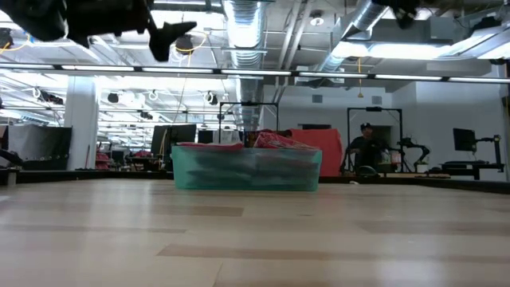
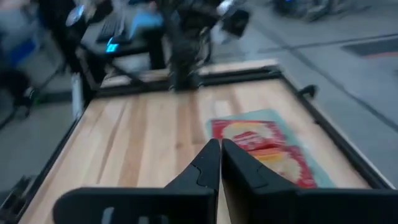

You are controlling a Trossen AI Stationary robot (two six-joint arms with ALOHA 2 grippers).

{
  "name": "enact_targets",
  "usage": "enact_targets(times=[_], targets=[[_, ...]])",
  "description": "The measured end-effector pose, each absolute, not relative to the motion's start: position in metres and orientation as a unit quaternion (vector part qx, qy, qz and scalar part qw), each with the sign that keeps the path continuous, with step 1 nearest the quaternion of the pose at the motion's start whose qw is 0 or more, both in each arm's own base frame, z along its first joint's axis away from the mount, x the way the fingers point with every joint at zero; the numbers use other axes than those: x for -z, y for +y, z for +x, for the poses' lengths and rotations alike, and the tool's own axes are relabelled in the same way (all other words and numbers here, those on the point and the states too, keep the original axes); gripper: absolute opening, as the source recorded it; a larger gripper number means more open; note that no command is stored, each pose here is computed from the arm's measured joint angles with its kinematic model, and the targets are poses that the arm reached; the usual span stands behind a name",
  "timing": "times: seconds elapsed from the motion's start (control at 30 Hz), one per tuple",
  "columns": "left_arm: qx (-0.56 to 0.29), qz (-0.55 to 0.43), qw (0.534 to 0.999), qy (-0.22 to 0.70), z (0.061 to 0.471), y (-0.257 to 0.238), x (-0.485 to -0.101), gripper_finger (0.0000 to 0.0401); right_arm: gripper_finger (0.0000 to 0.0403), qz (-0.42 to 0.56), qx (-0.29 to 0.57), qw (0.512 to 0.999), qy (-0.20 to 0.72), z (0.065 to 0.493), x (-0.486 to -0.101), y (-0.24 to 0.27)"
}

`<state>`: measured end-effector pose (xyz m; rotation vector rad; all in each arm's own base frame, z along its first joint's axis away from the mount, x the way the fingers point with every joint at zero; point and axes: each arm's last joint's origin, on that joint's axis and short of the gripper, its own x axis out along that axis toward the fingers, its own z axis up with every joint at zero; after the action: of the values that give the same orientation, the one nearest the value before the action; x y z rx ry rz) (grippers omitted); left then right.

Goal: Sort popcorn bags into baskets
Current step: Return to Home Position

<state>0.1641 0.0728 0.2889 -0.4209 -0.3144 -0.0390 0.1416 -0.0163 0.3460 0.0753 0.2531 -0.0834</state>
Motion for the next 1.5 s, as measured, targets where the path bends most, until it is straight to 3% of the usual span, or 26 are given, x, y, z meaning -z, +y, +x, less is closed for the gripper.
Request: enact_targets(times=[0.23,0.47,0.57,0.8,1.1,1.3,1.4,1.5], targets=[[-0.032,-0.209,0.966,-0.149,0.162,0.075,-0.267,0.0316,0.0044,0.075,0.088,0.993,0.032,0.076,-0.309,-0.016],[-0.028,-0.178,0.973,-0.142,0.161,0.077,-0.266,0.0316,0.0042,0.093,0.090,0.991,-0.027,0.043,-0.273,-0.009],[-0.034,-0.176,0.976,-0.123,0.163,0.078,-0.262,0.0316,0.0042,0.121,0.093,0.988,0.018,0.051,-0.255,-0.011],[-0.047,-0.184,0.979,-0.079,0.165,0.079,-0.251,0.0316,0.0042,0.131,0.074,0.988,-0.022,0.079,-0.232,-0.015],[-0.080,-0.234,0.955,-0.165,0.127,0.058,-0.190,0.0316,0.0042,0.171,0.074,0.982,-0.036,0.093,-0.191,-0.018],[-0.026,-0.269,0.951,-0.151,0.125,0.053,-0.198,0.0316,0.0042,0.168,0.117,0.978,-0.034,0.093,-0.184,-0.022],[0.041,-0.248,0.942,-0.222,0.112,0.046,-0.219,0.0316,0.0042,0.164,0.143,0.975,-0.037,0.093,-0.184,-0.024],[0.033,-0.209,0.935,-0.286,0.098,0.040,-0.232,0.0316,0.0042,0.162,0.155,0.974,-0.039,0.092,-0.184,-0.026]])
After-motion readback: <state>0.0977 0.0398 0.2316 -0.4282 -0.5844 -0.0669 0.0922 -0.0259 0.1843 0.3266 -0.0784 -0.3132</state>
